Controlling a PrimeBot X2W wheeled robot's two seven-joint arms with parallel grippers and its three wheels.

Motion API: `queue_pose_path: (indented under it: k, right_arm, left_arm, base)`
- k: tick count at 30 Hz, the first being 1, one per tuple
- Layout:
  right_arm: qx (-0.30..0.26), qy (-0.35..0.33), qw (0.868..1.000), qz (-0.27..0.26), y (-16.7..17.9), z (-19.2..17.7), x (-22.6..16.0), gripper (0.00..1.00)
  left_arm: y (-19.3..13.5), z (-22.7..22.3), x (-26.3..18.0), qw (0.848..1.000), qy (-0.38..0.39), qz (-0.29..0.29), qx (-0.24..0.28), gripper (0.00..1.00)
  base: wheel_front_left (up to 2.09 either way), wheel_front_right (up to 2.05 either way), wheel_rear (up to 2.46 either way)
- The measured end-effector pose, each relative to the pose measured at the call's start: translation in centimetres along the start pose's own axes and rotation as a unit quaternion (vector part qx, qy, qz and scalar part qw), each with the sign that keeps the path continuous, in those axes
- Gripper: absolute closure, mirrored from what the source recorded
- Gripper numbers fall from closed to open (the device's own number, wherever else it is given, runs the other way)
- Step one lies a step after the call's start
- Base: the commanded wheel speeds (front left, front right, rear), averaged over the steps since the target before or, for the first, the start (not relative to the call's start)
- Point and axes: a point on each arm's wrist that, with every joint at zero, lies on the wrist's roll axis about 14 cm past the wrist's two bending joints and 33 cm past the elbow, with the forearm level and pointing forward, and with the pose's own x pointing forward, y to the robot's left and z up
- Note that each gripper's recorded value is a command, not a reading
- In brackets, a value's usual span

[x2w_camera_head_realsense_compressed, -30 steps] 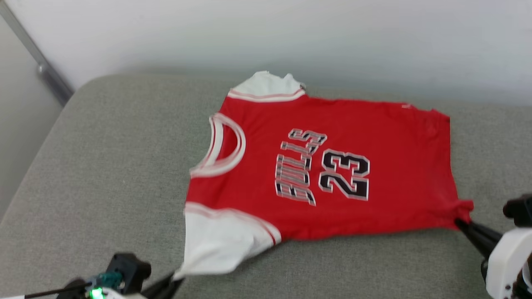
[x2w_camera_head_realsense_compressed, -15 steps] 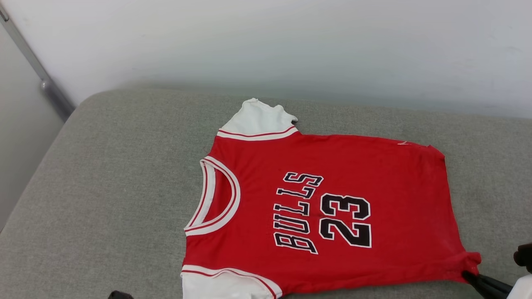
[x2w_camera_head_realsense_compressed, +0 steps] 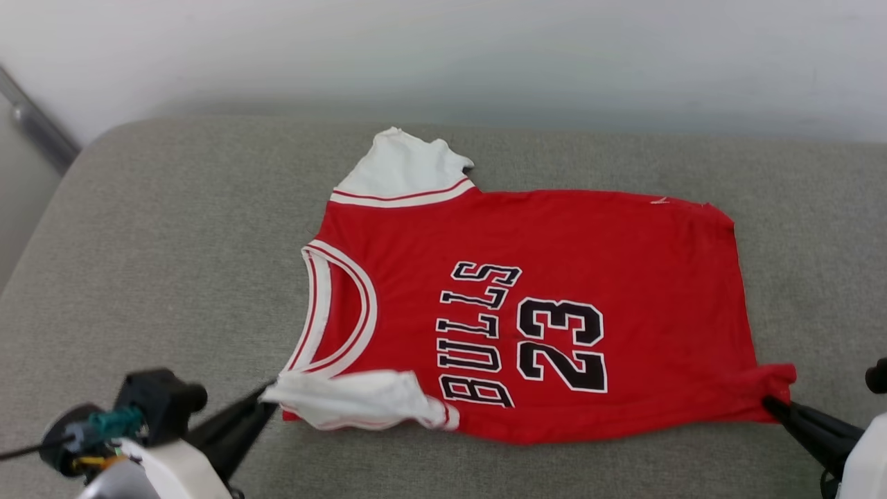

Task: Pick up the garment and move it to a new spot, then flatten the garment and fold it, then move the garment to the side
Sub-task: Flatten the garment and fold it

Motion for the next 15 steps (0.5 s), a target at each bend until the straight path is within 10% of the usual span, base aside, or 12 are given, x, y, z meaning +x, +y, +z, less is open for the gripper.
queue_pose_path:
  k: [15]
  right_arm:
    - [0.008,0.049,0.999,-0.008,-1.8,0.1,3.9,1.00]
  left_arm:
    - [4.6,3.4,8.4,0.998,-0.001,-0.002,0.061,1.00]
  base:
    - [0.00,0.00,0.00]
